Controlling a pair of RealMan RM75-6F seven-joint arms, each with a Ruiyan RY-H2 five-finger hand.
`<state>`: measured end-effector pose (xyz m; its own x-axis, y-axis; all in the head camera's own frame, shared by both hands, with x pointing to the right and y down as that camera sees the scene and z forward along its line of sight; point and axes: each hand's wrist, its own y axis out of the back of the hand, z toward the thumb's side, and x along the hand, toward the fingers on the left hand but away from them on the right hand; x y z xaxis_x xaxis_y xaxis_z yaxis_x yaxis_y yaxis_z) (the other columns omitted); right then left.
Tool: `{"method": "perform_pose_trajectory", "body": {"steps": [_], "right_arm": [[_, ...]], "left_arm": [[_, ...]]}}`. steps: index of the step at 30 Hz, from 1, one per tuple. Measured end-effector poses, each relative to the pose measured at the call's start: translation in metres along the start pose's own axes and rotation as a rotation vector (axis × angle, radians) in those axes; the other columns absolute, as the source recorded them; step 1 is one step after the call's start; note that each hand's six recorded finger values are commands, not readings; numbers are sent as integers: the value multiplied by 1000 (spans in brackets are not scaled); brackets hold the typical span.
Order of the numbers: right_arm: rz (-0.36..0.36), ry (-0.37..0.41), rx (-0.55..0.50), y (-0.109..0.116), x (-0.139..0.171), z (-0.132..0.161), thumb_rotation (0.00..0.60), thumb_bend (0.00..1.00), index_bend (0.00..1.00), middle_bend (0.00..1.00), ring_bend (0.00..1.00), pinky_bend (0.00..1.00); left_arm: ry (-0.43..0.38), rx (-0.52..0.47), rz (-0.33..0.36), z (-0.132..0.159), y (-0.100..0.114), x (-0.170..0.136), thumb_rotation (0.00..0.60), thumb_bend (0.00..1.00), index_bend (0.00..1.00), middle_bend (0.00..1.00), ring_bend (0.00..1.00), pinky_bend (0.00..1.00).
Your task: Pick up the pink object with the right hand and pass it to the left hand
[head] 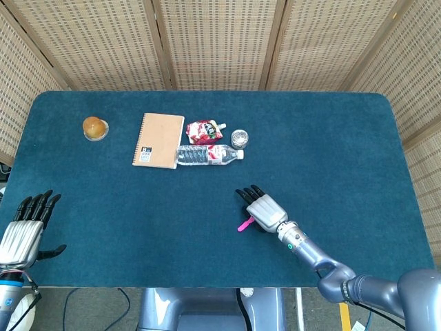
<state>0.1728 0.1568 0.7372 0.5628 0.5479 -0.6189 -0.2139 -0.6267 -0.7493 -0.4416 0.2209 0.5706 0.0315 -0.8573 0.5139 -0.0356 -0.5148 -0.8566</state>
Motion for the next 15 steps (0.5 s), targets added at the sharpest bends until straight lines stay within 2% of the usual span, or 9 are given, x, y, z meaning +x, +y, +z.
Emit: {"method": "perform_pose_trajectory", "body": {"steps": [6,15], "right_arm": [[-20,3,-1,2,0,1,600,472,516,48,0,0],[-9,0,-1,-1,-2,1,600,505,532,48,0,0]], "left_arm": [[-1,-1,-2,0,0,0,600,0,0,0,0,0],[-1,-1,-4,0,-1,0,600,0,0,0,0,0]]}}
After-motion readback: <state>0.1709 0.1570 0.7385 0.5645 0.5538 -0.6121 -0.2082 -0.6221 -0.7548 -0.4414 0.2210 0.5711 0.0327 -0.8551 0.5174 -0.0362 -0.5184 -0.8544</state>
